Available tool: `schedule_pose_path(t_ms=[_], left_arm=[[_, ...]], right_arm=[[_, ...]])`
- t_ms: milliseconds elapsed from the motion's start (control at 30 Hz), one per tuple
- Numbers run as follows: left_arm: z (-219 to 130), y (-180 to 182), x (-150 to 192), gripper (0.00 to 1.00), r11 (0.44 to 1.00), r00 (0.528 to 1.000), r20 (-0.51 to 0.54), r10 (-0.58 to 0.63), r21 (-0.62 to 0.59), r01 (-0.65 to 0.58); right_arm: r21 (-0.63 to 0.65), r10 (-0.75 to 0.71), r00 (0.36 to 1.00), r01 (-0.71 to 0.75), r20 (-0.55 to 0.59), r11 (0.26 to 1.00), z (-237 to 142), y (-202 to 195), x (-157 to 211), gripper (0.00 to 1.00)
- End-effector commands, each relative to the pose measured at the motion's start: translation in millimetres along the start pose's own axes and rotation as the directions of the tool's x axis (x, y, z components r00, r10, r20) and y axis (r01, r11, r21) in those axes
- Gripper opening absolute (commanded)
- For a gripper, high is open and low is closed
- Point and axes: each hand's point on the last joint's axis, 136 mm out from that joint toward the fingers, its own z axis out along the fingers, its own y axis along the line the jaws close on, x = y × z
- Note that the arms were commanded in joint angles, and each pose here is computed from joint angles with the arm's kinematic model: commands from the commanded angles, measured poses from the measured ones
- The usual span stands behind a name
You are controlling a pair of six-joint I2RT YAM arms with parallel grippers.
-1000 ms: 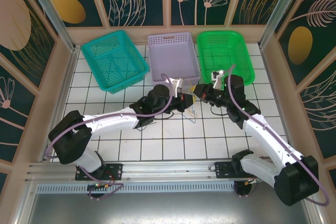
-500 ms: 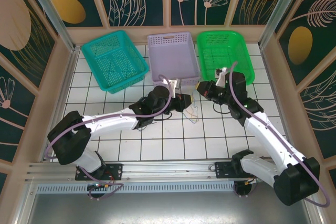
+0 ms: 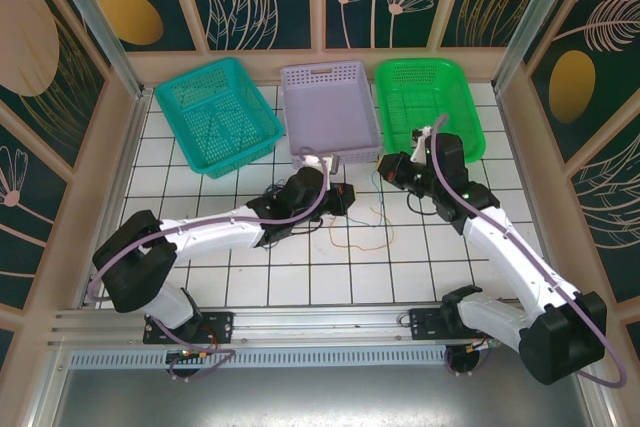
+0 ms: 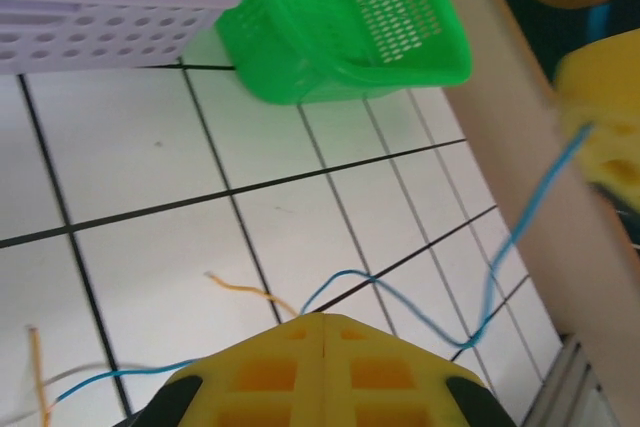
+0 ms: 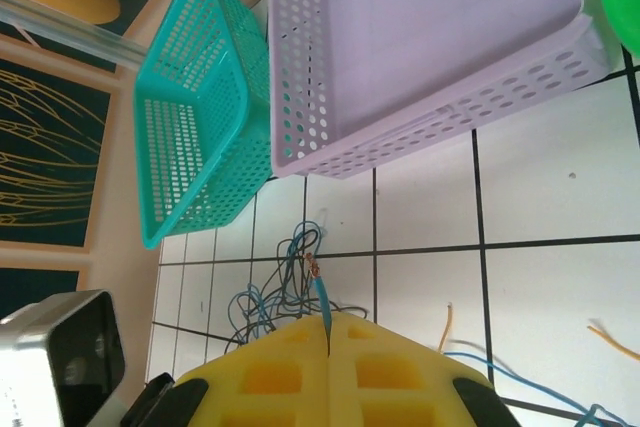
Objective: Untangle the cables
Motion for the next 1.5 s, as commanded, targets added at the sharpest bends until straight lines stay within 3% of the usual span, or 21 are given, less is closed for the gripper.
schedule_pose_path(t_ms=[0, 333, 500, 633, 800, 1000, 1167, 1300, 1467], left_arm=[[4, 22, 0, 0.11, 0.992, 1.0, -0.006, -0.016, -0.125, 0.015], [-25, 49, -15, 0.25, 0.962, 0.992, 0.113, -0.053, -0.26, 0.081], [-58, 77, -25, 0.29, 0.908, 0.975, 0.212, -0.062, -0.393, 0.143], [-79, 78, -31, 0.34, 0.909, 0.963, 0.261, -0.072, -0.379, 0.171], [-106, 63, -43, 0.43, 0.935, 0.945, 0.311, -0.103, -0.294, 0.199], [-138, 48, -55, 0.47, 0.953, 0.92, 0.363, -0.148, -0.197, 0.231], [-145, 43, -56, 0.47, 0.958, 0.921, 0.358, -0.154, -0.175, 0.228], [-141, 48, -50, 0.47, 0.955, 0.927, 0.343, -0.151, -0.191, 0.226], [-132, 50, -41, 0.47, 0.957, 0.936, 0.313, -0.163, -0.181, 0.227]], right_arm=[[0.005, -0.071, 0.994, 0.07, 0.084, 0.998, -17, 20, -29, 0.0], [-0.119, -0.192, 0.948, 0.228, 0.255, 0.966, -61, 112, -98, 0.0], [-0.181, -0.212, 0.93, 0.274, 0.299, 0.945, -60, 150, -130, 0.0], [-0.226, -0.217, 0.916, 0.303, 0.338, 0.926, -53, 175, -154, 0.0], [-0.272, -0.199, 0.922, 0.295, 0.331, 0.916, -5, 176, -179, 0.0], [-0.38, -0.144, 0.927, 0.279, 0.345, 0.882, 52, 180, -210, 0.0], [-0.45, -0.065, 0.941, 0.219, 0.333, 0.866, 106, 178, -233, 0.0], [-0.399, -0.027, 0.961, 0.139, 0.274, 0.906, 162, 150, -241, 0.0], [-0.256, 0.01, 0.987, 0.032, 0.159, 0.966, 219, 93, -225, 0.0]])
